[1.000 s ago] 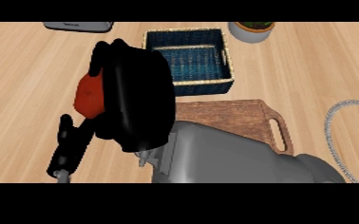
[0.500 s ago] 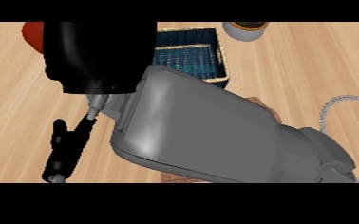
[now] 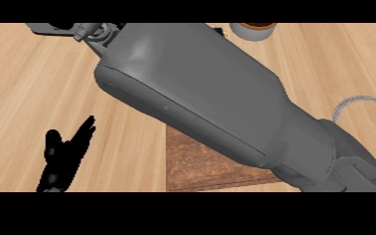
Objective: Pick the bell pepper from the cutting board and place it in the basket
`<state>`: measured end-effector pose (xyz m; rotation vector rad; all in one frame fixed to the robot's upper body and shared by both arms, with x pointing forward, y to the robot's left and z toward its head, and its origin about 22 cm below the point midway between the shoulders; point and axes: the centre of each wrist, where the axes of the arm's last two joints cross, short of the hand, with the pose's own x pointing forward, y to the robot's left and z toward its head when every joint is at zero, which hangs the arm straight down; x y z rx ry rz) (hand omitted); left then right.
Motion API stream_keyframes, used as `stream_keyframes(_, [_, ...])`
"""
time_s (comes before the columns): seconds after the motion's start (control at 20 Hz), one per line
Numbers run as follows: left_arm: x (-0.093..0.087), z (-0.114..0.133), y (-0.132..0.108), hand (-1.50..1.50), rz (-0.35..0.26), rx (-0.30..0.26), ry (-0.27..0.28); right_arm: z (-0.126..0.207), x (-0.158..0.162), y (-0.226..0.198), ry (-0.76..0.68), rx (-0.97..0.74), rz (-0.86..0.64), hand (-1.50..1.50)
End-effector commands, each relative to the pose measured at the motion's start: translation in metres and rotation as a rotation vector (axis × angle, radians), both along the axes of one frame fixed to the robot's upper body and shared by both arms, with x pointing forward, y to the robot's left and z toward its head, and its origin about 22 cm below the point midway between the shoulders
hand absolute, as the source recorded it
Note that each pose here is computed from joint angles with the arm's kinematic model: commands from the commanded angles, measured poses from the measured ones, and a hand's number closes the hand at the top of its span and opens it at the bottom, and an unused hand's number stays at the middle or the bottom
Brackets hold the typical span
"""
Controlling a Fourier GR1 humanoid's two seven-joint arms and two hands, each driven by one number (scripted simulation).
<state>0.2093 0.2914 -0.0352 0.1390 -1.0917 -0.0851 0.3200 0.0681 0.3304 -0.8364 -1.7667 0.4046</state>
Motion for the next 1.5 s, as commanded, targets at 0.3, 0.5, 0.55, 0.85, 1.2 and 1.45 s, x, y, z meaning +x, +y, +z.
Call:
stream_keyframes(0.3, [0.000,-0.011,-0.010,0.00,-0.001,-0.019,0.060,-0.034,0.050,-0.008,0.126,0.103,-0.120,1.50])
stream_keyframes(0.5, [-0.008,-0.017,-0.005,0.00,0.012,-0.012,0.054,-0.049,0.069,-0.032,0.159,0.293,-0.123,1.50])
stream_keyframes(0.55, [-0.002,-0.011,-0.001,0.00,0.024,-0.001,0.060,-0.046,0.062,-0.029,0.171,0.310,-0.087,1.50])
stream_keyframes(0.85, [-0.002,-0.010,0.021,0.00,0.019,-0.021,0.052,-0.079,0.079,-0.040,0.174,0.303,-0.097,1.50])
stream_keyframes(1.2, [-0.010,-0.014,-0.013,0.00,0.051,-0.008,0.069,-0.123,0.102,-0.059,0.193,0.106,-0.276,1.50])
stream_keyframes(1.45, [-0.005,-0.006,-0.004,0.00,0.035,-0.008,0.080,-0.117,0.106,-0.073,0.215,-0.005,-0.205,-1.50])
